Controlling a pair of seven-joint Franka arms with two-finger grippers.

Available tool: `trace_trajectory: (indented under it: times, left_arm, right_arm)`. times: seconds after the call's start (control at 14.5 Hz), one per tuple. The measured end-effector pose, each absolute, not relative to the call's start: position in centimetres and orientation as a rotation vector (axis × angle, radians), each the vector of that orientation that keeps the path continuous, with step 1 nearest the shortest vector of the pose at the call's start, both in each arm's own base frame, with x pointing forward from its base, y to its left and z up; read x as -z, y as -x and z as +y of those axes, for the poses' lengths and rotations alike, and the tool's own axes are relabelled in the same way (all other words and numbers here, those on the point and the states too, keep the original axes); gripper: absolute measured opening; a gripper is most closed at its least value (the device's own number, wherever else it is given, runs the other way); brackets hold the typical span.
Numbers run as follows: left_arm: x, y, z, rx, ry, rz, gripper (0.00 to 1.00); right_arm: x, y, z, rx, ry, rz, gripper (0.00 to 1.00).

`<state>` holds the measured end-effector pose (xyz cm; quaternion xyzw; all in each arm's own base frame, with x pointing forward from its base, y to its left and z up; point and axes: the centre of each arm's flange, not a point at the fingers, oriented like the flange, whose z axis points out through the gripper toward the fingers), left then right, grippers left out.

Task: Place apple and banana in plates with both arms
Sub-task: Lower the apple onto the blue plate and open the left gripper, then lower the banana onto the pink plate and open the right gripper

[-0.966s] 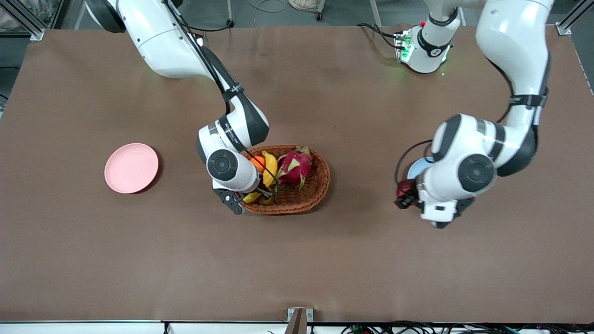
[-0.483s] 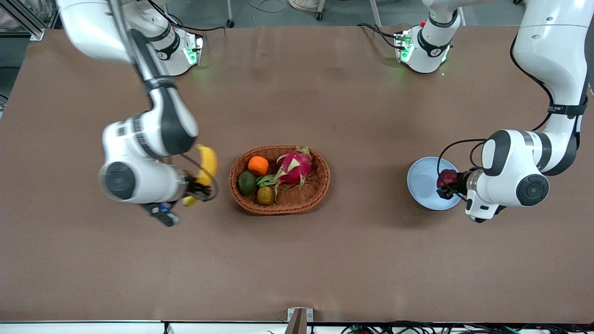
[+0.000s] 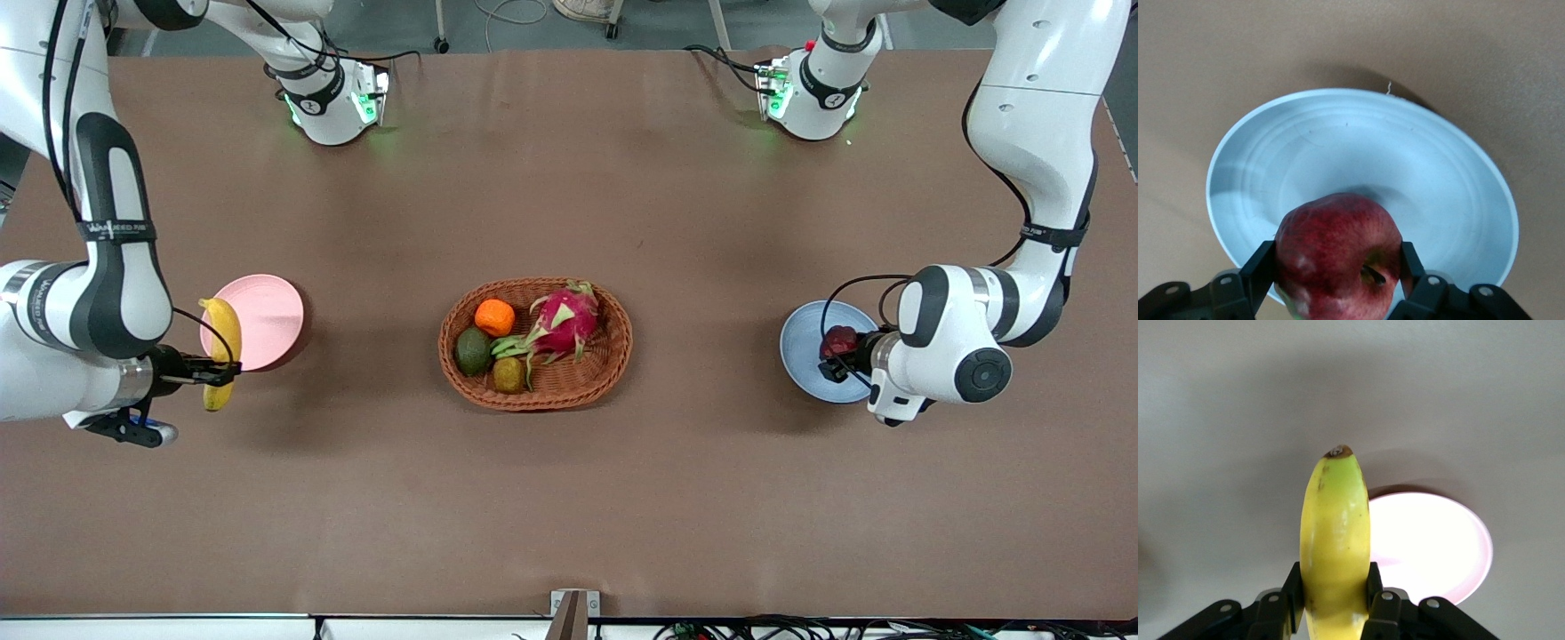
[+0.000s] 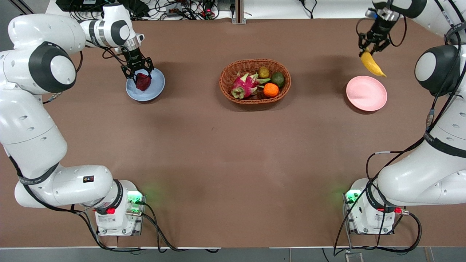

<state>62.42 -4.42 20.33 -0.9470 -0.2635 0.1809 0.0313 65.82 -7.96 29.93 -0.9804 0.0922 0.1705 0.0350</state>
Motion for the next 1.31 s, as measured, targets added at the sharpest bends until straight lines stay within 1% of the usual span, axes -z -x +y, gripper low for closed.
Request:
trace_trajectory:
  times: [0.07, 0.21, 0.34, 0.41, 0.69, 0.83, 0.97, 1.17, 1.31]
  left_arm:
    - [-20.5, -62.6, -4.5, -0.551, 2.921, -0.812, 0.84]
    - [-21.4, -63.1, -4.8, -0.525, 2.934, -0.808, 1.00]
    - [-24.2, -64.1, -5.4, -0.453, 2.964, -0.802, 1.00]
    - [-26.6, -64.6, -5.9, -0.411, 2.981, -0.795, 1.00]
    - [-40.6, -65.0, -6.6, -0.221, 3.030, -0.735, 1.00]
    - [-47.5, -64.0, -6.2, -0.146, 3.050, -0.663, 1.00]
    - [-53.2, -62.3, -5.9, -0.050, 3.082, -0.526, 1.00]
    - [-58.6, -59.0, -5.6, -0.032, 3.097, -0.246, 1.00]
    - [-61.1, -57.2, -5.6, -0.023, 3.093, -0.162, 1.00]
  right_arm:
    - [-28.5, -65.1, -8.6, -0.538, 3.023, 0.225, 0.40]
    - [-25.5, -63.6, -9.2, -0.556, 3.039, 0.134, 0.40]
    - [-24.0, -62.2, -9.5, -0.536, 3.060, 0.094, 0.40]
    - [-23.8, -61.5, -9.4, -0.517, 3.066, 0.086, 0.40]
    - [-24.4, -58.5, -8.9, -0.421, 3.091, 0.062, 0.40]
    - [-23.8, -57.2, -8.6, -0.377, 3.106, 0.043, 0.40]
    - [-23.1, -56.2, -8.2, -0.365, 3.113, 0.028, 0.40]
    - [-22.5, -55.7, -8.1, -0.362, 3.114, 0.025, 0.40]
    - [-22.2, -55.4, -8.1, -0.362, 3.114, 0.025, 0.40]
